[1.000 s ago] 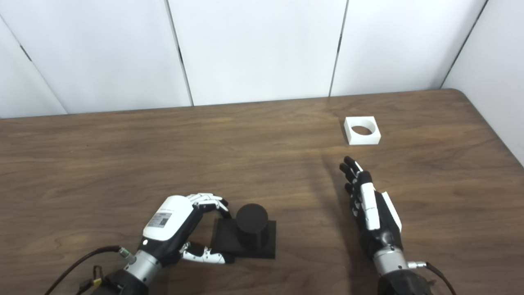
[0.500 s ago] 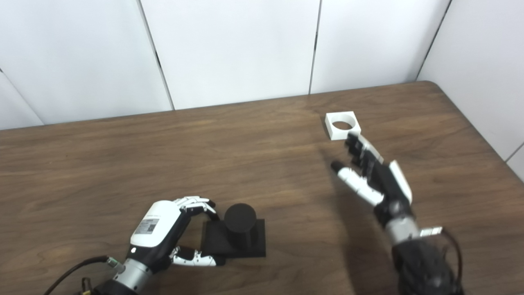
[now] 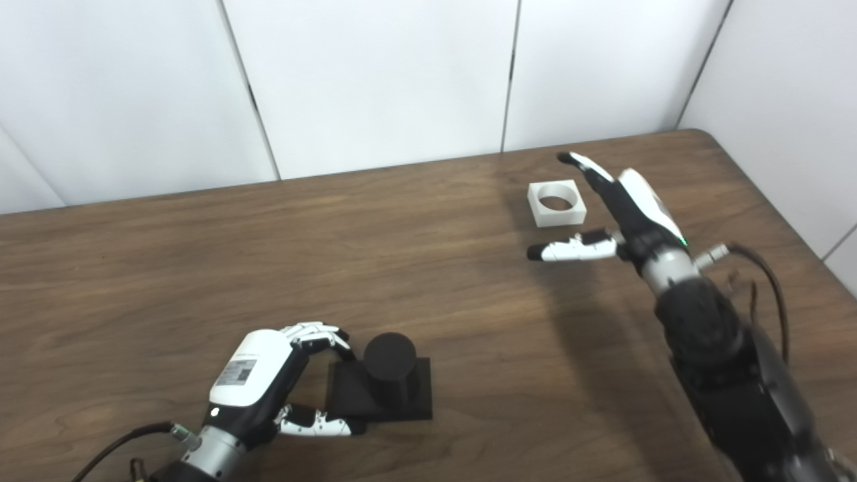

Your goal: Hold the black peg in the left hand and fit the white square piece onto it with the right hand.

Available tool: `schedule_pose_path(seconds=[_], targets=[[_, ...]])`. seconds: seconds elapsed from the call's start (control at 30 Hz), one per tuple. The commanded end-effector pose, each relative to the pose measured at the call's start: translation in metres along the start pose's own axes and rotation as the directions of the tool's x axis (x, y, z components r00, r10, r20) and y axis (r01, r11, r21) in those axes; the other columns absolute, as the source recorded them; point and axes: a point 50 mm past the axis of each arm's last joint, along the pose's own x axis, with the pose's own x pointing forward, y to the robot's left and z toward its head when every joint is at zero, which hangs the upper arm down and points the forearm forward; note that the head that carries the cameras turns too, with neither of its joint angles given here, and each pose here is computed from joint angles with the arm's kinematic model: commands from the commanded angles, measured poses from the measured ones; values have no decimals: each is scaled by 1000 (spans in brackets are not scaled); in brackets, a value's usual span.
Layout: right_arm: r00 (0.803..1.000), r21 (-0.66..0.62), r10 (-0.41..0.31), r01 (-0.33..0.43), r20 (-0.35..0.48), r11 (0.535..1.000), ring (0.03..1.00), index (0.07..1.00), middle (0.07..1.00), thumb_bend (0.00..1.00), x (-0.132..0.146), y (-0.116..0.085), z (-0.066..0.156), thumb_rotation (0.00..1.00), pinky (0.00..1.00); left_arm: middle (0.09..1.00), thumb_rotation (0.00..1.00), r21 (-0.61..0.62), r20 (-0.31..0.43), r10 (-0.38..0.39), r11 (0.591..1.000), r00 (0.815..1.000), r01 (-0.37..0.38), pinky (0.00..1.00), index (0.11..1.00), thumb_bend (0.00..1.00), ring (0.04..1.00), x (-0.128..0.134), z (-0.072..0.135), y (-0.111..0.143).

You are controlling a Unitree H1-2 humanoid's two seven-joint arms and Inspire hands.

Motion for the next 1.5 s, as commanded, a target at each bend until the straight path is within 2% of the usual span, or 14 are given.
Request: schedule_pose_path(seconds=[0.0, 0.17, 0.37, 0.63, 0.77, 1.03, 1.23, 1.47], targets=[[998, -116, -26, 32, 53, 993, 999, 933, 985, 954, 18, -22, 14, 248, 931, 763, 42, -58, -51, -176, 983, 983, 173, 743, 489, 513, 809, -17, -7, -28], [999, -301, 30, -19, 33, 953, 1000, 950, 1000, 968, 47, -30, 20, 243, 987, 760, 41, -65, -51, -178, 982, 983, 175, 735, 489, 513, 806, -18, -8, -28], [998, -435, 70, -63, 1, 898, 1000, 947, 1000, 973, 78, -32, 25, 219, 1000, 762, 42, -64, -49, -183, 982, 982, 180, 734, 489, 513, 808, -19, -9, -27], [993, -603, 109, -108, -35, 791, 1000, 938, 1000, 995, 106, -32, 19, 256, 1000, 763, 41, -67, -46, -183, 981, 982, 180, 742, 488, 513, 808, -20, -9, -27], [990, -629, 124, -140, -70, 765, 1000, 937, 1000, 1000, 115, -33, 15, 275, 1000, 768, 41, -71, -46, -181, 982, 982, 178, 744, 489, 513, 811, -20, -8, -28], [976, -653, 153, -216, -153, 726, 1000, 933, 1000, 1000, 132, -37, 11, 235, 1000, 762, 41, -70, -46, -177, 982, 983, 174, 744, 489, 513, 806, -20, -5, -29], [967, -684, 174, -256, -187, 683, 1000, 903, 1000, 1000, 139, -41, 6, 246, 1000, 769, 42, -75, -45, -177, 982, 983, 173, 740, 488, 513, 811, -19, -4, -30], [962, -692, 180, -272, -204, 668, 1000, 886, 1000, 1000, 141, -42, 0, 243, 1000, 765, 41, -69, -49, -181, 982, 982, 177, 741, 489, 513, 810, -17, -2, -30]])
